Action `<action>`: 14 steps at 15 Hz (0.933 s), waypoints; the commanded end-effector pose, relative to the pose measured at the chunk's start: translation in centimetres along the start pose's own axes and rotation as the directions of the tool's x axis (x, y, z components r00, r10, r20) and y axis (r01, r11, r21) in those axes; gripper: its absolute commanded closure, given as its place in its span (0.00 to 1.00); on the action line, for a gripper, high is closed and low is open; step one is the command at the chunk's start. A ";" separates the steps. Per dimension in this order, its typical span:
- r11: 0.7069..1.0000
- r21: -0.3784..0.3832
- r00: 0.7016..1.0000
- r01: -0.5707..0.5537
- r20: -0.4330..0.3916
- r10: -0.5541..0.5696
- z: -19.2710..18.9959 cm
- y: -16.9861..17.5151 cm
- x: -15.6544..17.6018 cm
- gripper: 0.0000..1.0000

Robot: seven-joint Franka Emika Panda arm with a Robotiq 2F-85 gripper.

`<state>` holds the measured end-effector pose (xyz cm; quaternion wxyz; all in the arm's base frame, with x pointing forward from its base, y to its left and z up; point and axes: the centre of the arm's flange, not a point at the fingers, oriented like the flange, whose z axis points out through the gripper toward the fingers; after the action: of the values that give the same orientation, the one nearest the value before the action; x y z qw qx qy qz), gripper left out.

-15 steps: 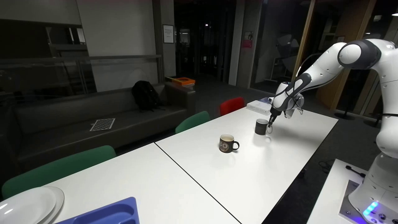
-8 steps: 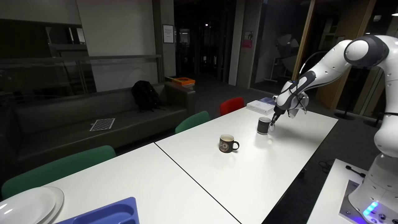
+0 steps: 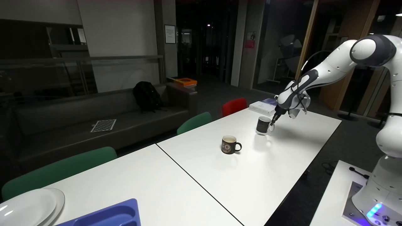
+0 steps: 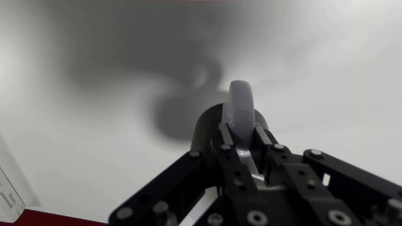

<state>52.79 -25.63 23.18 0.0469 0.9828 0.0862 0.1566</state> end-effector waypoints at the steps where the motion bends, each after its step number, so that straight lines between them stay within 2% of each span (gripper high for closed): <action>1: 0.999 -0.030 0.999 0.014 -0.028 -0.015 -3.3 0.3 1.3 0.95; 7: 0.994 -0.085 0.997 0.072 -0.034 -0.075 -6.4 -0.4 4.4 0.95; 14: 0.974 -0.154 0.986 0.164 -0.004 -0.167 -9.0 -3.0 9.0 0.95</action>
<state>56.60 -21.85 30.67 0.1096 0.9690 0.1482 0.1646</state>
